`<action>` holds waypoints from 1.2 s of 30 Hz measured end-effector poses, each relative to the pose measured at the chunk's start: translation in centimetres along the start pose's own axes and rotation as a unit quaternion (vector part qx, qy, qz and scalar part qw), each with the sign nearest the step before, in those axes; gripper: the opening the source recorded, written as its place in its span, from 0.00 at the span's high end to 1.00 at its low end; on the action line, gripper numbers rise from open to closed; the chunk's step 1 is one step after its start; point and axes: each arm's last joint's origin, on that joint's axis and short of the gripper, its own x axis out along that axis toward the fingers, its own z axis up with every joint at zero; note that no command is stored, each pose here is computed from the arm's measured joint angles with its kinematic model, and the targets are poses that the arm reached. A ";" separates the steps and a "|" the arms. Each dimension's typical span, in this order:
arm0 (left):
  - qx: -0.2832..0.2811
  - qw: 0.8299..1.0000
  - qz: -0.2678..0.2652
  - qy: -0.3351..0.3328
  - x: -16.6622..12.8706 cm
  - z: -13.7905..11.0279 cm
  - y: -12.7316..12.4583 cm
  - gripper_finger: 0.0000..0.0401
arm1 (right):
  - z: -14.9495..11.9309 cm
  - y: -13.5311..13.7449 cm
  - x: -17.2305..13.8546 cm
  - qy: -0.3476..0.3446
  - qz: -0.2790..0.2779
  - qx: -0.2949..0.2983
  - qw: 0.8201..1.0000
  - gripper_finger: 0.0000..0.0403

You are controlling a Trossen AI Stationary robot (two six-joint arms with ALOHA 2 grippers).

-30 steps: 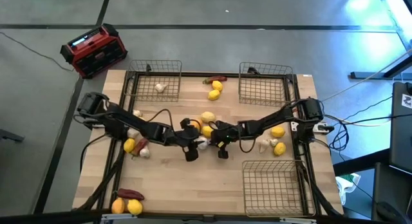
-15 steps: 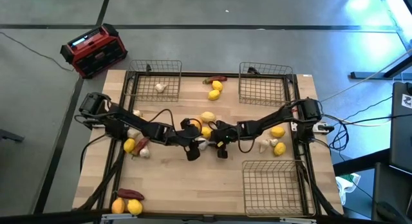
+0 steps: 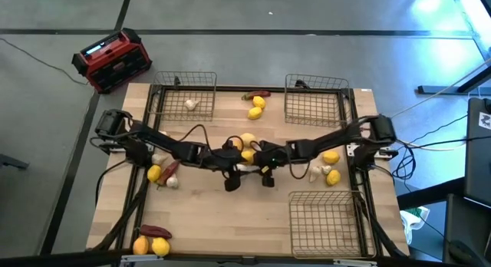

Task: Sort produce into baskets
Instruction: Put the white garlic into the top left wire basket

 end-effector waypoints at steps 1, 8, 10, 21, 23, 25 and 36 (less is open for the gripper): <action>0.005 1.000 0.000 0.000 0.2 0.2 -0.1 0.43 | 0.0 0.0 -0.6 0.010 0.000 0.001 1.000 0.67; 0.031 0.996 0.019 0.085 2.7 0.9 -0.4 0.43 | 0.1 0.2 -4.7 0.066 -0.016 0.002 0.998 0.67; 0.039 0.991 0.023 0.122 3.5 0.9 -0.5 0.43 | 0.0 0.3 -5.9 0.083 -0.018 0.003 0.996 0.67; 0.072 0.982 0.027 0.175 6.3 2.3 -0.2 0.43 | -0.2 0.2 -10.1 0.113 -0.076 0.002 0.991 0.67; 0.071 0.979 0.034 0.190 6.8 1.9 0.4 0.43 | -0.2 0.1 -10.2 0.112 -0.079 0.002 0.991 0.67; 0.066 0.974 0.030 0.213 7.2 1.3 0.9 0.43 | -0.2 0.1 -10.2 0.114 -0.079 0.001 0.990 0.67; 0.070 0.955 0.015 0.288 7.1 -0.1 1.7 0.45 | -0.1 0.1 -10.3 0.105 -0.090 0.010 0.990 0.67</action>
